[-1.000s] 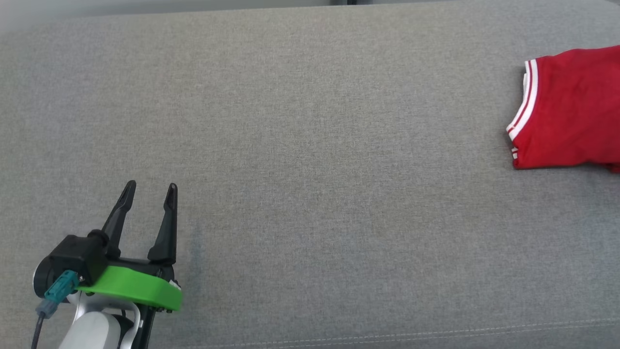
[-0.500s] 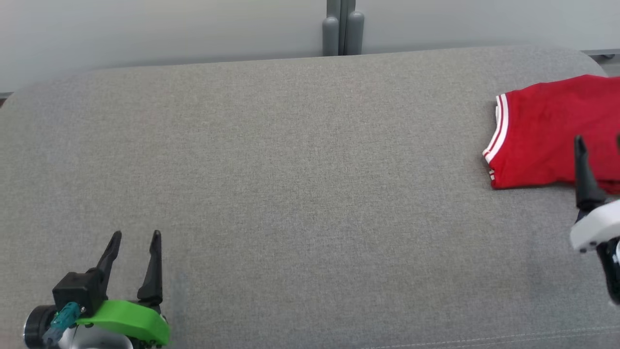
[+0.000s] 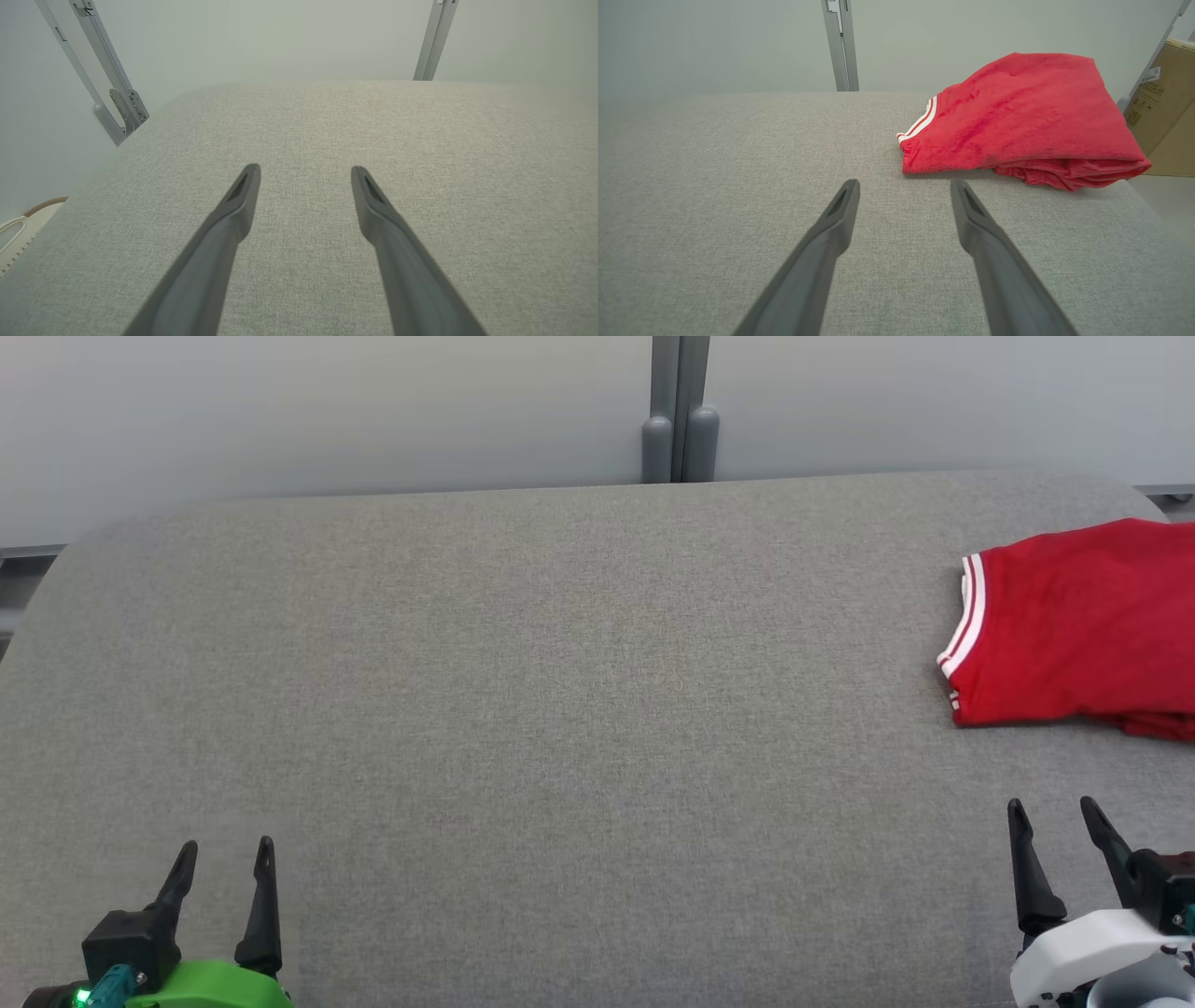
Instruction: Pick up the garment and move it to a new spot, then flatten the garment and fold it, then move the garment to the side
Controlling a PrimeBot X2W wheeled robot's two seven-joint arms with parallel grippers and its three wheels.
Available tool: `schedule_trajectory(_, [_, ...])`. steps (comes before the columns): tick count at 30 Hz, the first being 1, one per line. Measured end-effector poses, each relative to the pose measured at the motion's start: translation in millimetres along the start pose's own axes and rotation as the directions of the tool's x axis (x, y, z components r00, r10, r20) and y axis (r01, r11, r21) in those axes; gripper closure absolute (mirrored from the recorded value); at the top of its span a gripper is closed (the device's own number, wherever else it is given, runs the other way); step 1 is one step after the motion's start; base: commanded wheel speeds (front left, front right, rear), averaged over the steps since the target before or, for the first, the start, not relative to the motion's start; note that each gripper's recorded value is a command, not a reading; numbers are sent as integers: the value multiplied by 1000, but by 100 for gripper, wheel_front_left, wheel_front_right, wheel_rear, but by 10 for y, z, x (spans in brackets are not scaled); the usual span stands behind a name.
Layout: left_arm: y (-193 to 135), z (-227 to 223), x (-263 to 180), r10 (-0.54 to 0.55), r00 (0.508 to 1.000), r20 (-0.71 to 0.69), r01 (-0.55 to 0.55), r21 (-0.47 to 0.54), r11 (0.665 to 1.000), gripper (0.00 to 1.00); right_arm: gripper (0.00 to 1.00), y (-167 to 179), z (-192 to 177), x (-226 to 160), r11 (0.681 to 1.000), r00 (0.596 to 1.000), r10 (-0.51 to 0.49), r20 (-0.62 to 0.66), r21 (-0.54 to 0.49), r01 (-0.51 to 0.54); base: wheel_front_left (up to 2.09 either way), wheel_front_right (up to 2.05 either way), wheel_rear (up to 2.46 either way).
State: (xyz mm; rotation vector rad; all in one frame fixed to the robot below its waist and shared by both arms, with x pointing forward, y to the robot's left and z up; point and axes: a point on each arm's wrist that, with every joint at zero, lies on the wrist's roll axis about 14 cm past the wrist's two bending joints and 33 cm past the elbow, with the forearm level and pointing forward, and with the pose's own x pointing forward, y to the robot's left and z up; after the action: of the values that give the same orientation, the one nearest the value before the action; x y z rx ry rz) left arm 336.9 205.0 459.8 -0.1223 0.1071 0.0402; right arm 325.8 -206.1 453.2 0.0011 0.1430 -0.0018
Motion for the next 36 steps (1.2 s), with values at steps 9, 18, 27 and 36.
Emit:
schedule_trajectory(9, [141, -119, -113, 67, 997, -29, -67, -11, 998, 100, 100, 119, -107, -60, 1000, 1000, 12, -20, -6, -12, 0, 0, 0])
schedule_trajectory(18, [109, -245, -132, 78, 994, -79, -84, -80, 993, 100, 100, 192, -202, -88, 997, 998, 10, -55, 73, -6, 0, 0, 0])
schedule_trajectory(27, [107, -300, -128, 85, 989, -118, -108, -202, 973, 100, 100, 135, -232, -86, 980, 996, -18, -83, 198, 34, 0, 0, 0])
schedule_trajectory(36, [101, -327, -111, 89, 985, -146, -132, -316, 939, 100, 100, 118, -252, -70, 940, 993, -37, -110, 334, 72, 0, 0, 0])
